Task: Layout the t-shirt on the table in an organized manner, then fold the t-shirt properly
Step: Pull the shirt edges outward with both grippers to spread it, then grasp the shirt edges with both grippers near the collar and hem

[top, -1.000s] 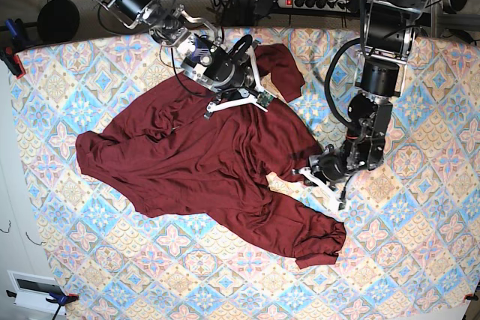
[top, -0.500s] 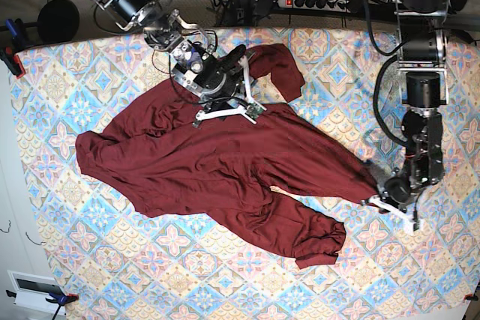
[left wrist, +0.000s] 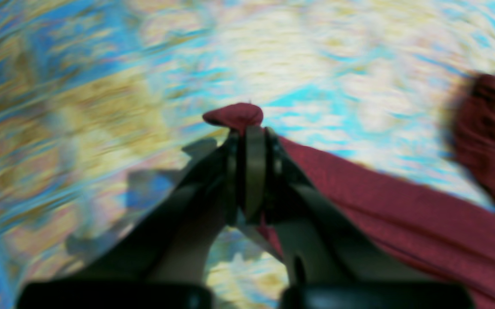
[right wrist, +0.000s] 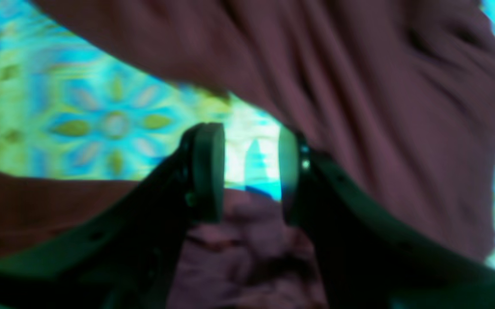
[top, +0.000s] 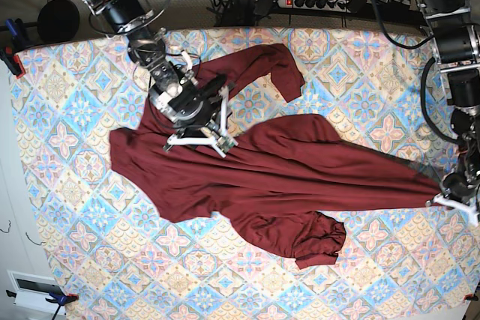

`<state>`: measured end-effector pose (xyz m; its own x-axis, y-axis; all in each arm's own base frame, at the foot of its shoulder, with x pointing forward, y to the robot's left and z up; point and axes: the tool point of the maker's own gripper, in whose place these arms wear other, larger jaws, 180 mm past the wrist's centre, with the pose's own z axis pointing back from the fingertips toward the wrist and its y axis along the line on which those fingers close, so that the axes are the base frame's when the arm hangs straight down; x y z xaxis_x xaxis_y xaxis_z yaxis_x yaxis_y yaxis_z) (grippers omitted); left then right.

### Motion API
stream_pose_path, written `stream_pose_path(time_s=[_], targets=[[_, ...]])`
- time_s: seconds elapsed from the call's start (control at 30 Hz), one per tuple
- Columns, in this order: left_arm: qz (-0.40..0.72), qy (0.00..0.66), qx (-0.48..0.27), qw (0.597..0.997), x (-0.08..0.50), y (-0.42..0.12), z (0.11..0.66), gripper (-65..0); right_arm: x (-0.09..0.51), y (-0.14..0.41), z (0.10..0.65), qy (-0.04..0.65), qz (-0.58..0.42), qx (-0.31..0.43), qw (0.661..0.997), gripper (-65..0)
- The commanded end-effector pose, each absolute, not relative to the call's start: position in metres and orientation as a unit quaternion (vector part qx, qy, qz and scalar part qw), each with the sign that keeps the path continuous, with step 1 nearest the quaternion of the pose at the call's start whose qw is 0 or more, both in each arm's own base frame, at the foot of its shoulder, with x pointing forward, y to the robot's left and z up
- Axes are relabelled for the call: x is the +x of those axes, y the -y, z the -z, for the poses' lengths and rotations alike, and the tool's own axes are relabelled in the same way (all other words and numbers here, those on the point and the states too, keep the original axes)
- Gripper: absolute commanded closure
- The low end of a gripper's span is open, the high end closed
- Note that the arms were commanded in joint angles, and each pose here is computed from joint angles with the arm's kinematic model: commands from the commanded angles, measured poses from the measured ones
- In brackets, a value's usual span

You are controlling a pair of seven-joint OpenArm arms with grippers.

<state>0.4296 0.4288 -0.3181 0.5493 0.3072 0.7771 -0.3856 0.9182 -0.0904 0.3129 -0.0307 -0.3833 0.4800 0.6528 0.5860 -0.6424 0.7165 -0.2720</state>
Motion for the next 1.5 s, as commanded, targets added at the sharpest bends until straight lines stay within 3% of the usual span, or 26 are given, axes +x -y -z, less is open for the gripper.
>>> stream_pose_path(time_s=[0.0,0.4,0.67,0.93,1.07,1.23,1.47], targets=[[-0.205,0.466,0.064,0.858,0.435,-0.452,0.290,0.0,0.327,0.036,0.367,0.369,-0.374,-0.018,0.851,-20.6],[-0.206,0.476,0.075,0.852,0.433,-0.461,0.284,0.0,0.403,0.099,0.327,0.405,-0.319,-0.091,0.852,-21.0],[-0.223,0.479,0.060,0.847,0.433,-0.457,0.288,-19.8,0.445,0.136,0.339,0.353,-0.317,-0.127,0.871,-21.0],[-0.316,0.462,0.003,0.829,0.410,-0.468,0.302,-36.4,0.442,0.187,0.371,0.308,-0.285,-0.084,0.904,-21.0],[-0.344,0.445,-0.060,0.824,0.413,-0.446,0.313,-36.6,0.438,0.203,0.379,0.300,-0.250,-0.060,0.919,-21.0],[-0.356,0.426,-0.120,0.823,0.418,-0.420,0.322,-36.6,0.436,0.182,0.384,0.312,-0.202,0.034,0.928,-21.1],[-0.355,0.404,-0.148,0.830,0.420,-0.395,0.338,-36.5,0.434,0.170,0.385,0.318,-0.178,0.082,0.928,-21.1]])
